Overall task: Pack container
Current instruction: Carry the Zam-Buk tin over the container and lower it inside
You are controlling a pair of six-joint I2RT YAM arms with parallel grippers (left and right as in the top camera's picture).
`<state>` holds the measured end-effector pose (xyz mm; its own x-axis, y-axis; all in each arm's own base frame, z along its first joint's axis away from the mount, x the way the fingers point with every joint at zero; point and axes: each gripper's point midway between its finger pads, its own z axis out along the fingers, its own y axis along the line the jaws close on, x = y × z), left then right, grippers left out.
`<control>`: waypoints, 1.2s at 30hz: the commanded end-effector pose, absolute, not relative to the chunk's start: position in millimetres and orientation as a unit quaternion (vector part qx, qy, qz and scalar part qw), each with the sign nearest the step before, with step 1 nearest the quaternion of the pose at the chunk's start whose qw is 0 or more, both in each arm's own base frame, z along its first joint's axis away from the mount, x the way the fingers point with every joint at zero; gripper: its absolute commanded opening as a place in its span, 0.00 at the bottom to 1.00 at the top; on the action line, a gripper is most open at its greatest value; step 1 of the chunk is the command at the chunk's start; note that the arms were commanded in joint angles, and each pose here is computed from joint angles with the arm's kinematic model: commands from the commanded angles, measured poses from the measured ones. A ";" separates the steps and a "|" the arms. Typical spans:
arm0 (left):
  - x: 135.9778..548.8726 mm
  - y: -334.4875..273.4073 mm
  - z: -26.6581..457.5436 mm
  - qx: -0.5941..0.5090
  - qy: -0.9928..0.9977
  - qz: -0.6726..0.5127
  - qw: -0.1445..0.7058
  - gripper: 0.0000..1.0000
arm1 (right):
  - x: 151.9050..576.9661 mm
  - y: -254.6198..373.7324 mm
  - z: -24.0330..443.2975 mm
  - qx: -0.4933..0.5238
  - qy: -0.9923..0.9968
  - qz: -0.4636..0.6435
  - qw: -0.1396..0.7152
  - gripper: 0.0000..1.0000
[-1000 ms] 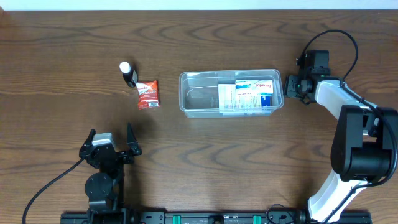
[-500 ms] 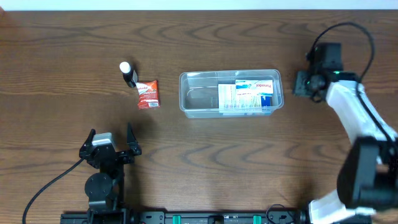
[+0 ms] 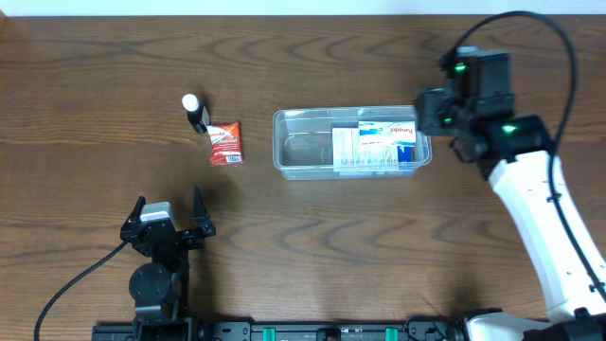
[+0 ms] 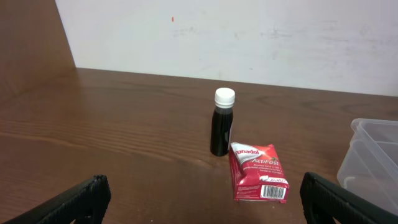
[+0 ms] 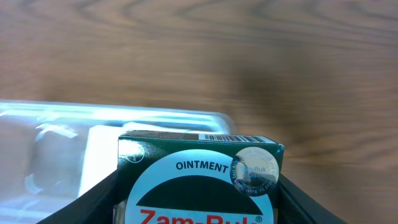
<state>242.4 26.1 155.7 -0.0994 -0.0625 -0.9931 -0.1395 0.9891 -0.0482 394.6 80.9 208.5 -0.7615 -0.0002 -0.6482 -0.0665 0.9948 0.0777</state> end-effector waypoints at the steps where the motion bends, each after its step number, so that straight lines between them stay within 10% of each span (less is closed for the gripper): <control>1: 242.4 26.5 137.7 -0.063 0.756 0.037 0.651 0.98 | 392.0 108.9 208.6 -0.022 0.937 0.062 0.343 0.56; 36: 242.4 26.5 137.7 -0.063 0.756 0.037 0.651 0.98 | 378.9 193.5 100.5 -0.072 0.970 0.044 0.230 0.57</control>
